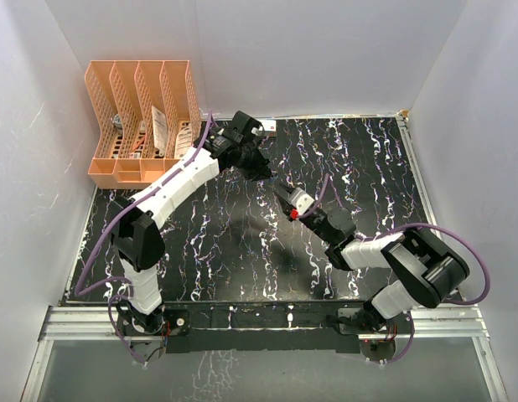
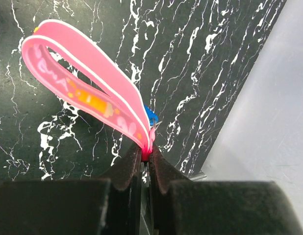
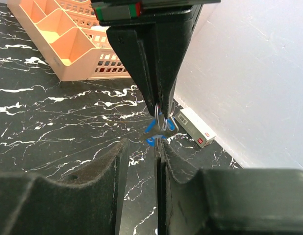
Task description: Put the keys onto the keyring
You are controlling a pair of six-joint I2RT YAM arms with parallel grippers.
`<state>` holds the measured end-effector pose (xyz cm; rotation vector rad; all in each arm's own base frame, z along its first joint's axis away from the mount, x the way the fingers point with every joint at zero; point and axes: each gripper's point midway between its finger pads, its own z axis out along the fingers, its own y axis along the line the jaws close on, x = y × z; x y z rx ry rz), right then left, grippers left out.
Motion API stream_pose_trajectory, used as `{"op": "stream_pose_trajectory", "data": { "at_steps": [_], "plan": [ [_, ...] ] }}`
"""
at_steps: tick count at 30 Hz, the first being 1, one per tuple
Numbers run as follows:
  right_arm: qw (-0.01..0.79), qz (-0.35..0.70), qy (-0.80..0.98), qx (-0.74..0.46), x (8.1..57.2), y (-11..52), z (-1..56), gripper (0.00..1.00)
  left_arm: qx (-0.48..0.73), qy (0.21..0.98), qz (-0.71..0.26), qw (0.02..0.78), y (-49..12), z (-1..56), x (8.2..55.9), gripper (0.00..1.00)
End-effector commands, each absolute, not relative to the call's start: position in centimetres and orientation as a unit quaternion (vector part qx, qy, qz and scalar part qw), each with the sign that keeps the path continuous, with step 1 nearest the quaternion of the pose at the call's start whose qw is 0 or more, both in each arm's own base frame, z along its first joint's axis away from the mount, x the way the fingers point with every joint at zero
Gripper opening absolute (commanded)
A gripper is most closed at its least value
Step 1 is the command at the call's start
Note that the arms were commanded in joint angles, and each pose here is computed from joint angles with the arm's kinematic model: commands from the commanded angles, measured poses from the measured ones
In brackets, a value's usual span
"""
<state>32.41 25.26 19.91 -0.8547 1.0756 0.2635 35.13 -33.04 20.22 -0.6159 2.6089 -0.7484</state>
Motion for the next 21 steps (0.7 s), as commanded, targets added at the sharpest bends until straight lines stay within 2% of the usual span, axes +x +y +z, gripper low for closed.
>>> {"op": "stream_pose_trajectory", "data": {
  "at_steps": [1, 21],
  "plan": [
    [0.803, 0.106, 0.454, -0.371, 33.21, 25.33, 23.56, 0.25, -0.214, 0.912, -0.3, 0.182, -33.06, 23.03, 33.99, 0.0],
    [0.803, 0.107, 0.452, -0.373, 33.89, 25.92, 23.46, 0.21, -0.215, 0.909, -0.312, 0.172, -33.26, 22.87, 33.44, 0.0]
  ]
}}
